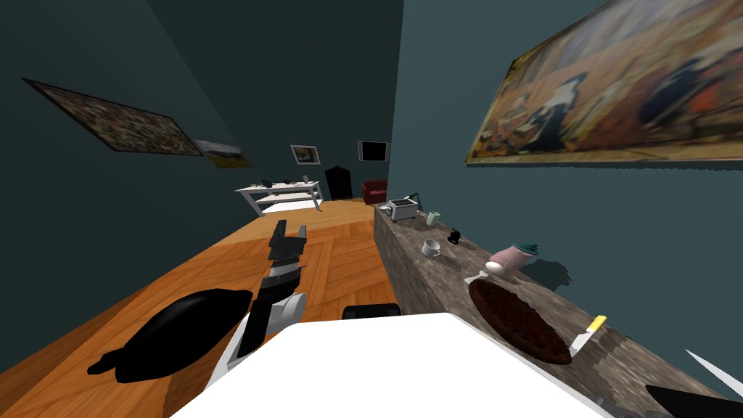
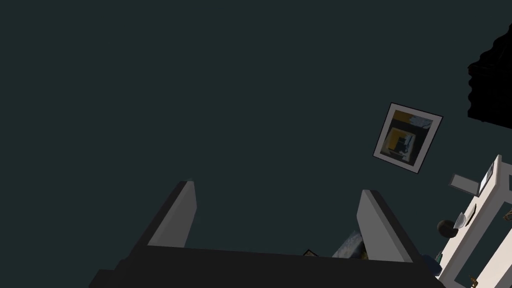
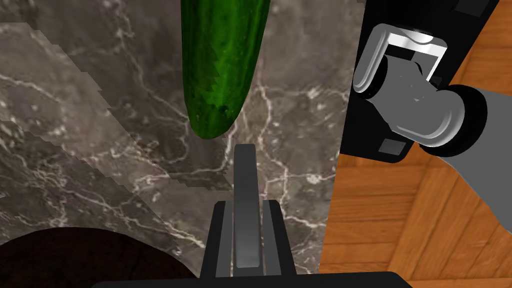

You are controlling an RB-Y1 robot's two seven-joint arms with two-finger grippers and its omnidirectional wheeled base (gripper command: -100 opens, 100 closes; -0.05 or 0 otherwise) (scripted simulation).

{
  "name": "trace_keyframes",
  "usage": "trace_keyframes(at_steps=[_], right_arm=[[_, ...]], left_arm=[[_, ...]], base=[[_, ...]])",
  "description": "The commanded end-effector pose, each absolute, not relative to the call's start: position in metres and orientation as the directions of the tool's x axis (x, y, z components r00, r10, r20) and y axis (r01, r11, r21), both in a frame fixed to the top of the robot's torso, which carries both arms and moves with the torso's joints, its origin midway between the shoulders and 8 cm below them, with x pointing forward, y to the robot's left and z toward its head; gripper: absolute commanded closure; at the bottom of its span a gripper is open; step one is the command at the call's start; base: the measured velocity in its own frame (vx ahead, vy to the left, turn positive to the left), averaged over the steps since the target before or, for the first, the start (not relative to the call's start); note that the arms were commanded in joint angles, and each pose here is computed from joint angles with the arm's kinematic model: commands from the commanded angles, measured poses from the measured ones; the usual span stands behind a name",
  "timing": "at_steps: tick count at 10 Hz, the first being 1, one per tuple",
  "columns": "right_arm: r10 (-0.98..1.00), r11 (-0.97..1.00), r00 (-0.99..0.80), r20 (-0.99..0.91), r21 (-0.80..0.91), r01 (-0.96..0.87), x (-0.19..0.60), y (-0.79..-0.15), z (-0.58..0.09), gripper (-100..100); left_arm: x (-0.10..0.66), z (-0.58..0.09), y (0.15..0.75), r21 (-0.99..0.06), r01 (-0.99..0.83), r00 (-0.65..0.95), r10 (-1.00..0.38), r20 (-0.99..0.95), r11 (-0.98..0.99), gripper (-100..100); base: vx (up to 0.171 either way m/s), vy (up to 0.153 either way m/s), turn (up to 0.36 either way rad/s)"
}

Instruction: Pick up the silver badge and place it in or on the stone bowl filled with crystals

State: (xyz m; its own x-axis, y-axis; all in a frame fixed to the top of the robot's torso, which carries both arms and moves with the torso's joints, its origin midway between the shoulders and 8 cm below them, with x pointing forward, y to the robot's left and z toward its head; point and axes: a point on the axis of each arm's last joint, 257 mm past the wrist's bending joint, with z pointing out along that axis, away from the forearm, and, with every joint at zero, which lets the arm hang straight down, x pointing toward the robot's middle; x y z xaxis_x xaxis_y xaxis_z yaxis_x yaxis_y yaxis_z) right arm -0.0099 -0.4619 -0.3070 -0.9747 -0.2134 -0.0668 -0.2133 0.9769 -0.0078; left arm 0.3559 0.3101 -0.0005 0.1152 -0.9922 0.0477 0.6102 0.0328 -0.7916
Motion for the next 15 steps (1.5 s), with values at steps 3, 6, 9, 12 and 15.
trace_keyframes(at_steps=[3,6,9,12,15], right_arm=[[-0.217,0.976,-0.974,-0.064,-0.008,-0.217,-0.012,-0.457,-0.295,100],[-0.204,0.979,-0.977,-0.056,-0.014,-0.203,-0.010,-0.464,-0.297,100],[-0.171,0.985,-0.985,-0.035,-0.033,-0.169,-0.008,-0.482,-0.294,100],[-0.138,0.989,-0.990,-0.022,-0.049,-0.136,-0.004,-0.498,-0.289,100],[-0.104,0.993,-0.994,-0.018,-0.064,-0.103,0.006,-0.515,-0.282,100]], left_arm=[[0.356,0.000,0.310,-0.792,0.610,0.115,-0.992,0.048,0.033,0],[0.356,0.000,0.310,-0.792,0.610,0.115,-0.992,0.048,0.033,0],[0.356,0.000,0.310,-0.791,0.610,0.115,-0.992,0.048,0.033,0],[0.356,0.000,0.310,-0.792,0.610,0.115,-0.992,0.048,0.033,0],[0.356,0.000,0.310,-0.791,0.610,0.115,-0.992,0.048,0.033,0]], base=[[0.008,-0.016,-0.003],[-0.013,0.007,-0.009],[-0.115,0.054,-0.031],[-0.086,0.037,-0.021],[-0.093,0.039,-0.012]])
